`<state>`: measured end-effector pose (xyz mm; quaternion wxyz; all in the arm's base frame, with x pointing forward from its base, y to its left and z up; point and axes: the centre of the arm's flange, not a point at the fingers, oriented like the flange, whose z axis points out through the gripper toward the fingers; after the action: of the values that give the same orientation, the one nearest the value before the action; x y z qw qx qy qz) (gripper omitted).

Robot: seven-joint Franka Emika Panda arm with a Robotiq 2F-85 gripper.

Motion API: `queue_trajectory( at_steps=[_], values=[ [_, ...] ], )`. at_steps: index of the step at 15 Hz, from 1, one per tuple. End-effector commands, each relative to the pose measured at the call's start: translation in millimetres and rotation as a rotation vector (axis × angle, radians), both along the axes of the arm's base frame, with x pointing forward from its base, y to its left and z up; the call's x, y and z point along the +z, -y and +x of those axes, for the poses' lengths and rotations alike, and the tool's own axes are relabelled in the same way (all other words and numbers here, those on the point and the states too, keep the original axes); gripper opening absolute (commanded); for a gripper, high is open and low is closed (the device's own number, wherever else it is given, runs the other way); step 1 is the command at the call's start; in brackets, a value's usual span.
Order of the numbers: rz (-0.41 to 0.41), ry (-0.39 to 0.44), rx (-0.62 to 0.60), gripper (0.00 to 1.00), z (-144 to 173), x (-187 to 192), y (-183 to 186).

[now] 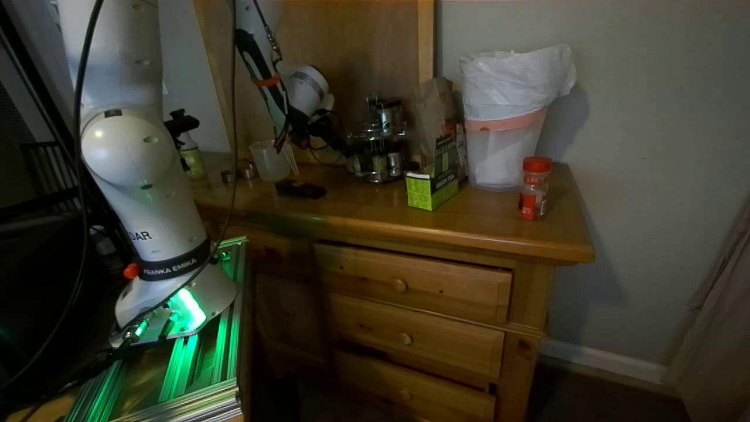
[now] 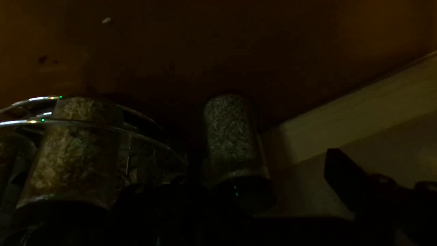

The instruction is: Move a spice bottle from the bottle rack to the top rack

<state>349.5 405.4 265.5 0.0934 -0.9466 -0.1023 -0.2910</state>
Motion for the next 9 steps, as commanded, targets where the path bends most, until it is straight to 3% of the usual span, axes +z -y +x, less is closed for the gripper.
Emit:
queue_trajectory(
  at_steps=[1,4,5,7,9],
  values=[
    [0.033,0.024,-0.028,0.89,9.9,-23.0,-5.6],
    [0.03,0.044,-0.047,0.83,14.0,-25.1,-4.7],
    [0.025,0.054,-0.048,0.6,14.7,-24.8,-5.0],
    [0.01,0.071,-0.057,0.56,16.1,-24.5,-5.3],
    [-0.002,0.087,-0.057,0.4,15.8,-23.1,-5.7]
  ],
)
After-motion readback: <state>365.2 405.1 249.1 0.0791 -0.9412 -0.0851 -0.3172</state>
